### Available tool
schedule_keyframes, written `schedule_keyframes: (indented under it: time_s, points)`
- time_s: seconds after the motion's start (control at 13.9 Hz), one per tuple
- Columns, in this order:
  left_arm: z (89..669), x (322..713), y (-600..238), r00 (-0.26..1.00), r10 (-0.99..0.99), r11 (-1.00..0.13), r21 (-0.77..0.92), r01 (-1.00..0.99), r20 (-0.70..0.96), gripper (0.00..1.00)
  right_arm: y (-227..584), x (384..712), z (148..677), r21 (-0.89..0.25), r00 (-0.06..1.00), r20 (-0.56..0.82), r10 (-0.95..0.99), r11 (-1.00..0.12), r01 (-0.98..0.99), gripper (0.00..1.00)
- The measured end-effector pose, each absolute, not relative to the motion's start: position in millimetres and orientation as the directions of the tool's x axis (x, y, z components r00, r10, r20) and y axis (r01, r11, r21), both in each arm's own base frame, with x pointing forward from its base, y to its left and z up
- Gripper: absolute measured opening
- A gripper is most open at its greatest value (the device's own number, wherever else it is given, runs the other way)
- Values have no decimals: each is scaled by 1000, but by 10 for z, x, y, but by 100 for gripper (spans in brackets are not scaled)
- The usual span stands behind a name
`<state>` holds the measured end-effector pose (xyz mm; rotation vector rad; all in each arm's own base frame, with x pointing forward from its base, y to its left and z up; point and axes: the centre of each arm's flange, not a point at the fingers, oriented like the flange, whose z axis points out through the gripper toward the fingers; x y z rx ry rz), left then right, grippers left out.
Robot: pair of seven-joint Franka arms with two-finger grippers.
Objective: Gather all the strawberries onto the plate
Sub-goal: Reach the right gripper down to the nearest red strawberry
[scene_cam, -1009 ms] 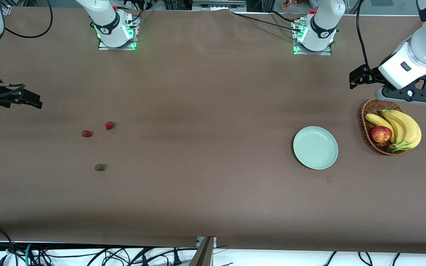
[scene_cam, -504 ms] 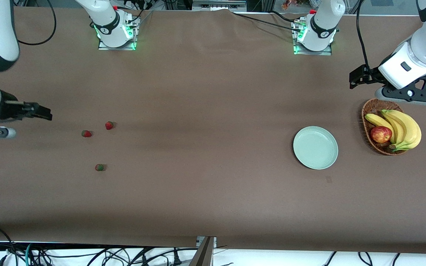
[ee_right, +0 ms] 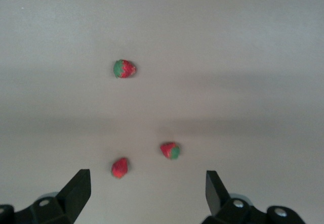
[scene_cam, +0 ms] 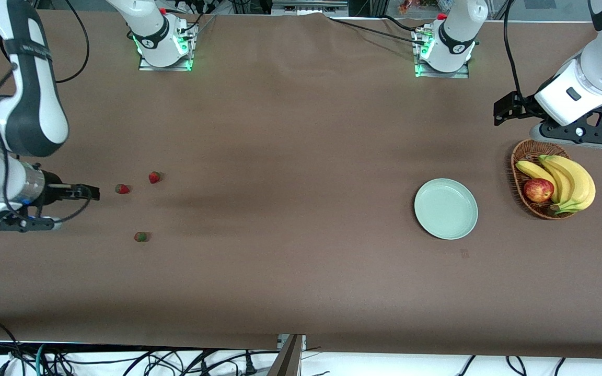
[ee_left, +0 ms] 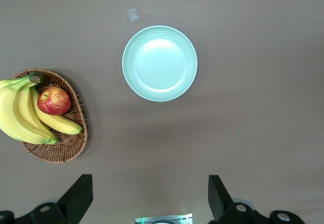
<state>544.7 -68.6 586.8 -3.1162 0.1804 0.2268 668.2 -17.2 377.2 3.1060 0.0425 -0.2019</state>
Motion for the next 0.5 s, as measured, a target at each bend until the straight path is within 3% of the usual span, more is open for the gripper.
schedule_keyframes:
  time_s: [0.5]
  points:
    - [5868, 5446, -686, 983, -114, -993, -3, -116, -145, 100, 233, 6992, 2449, 27, 995, -38, 91, -995, 92, 100]
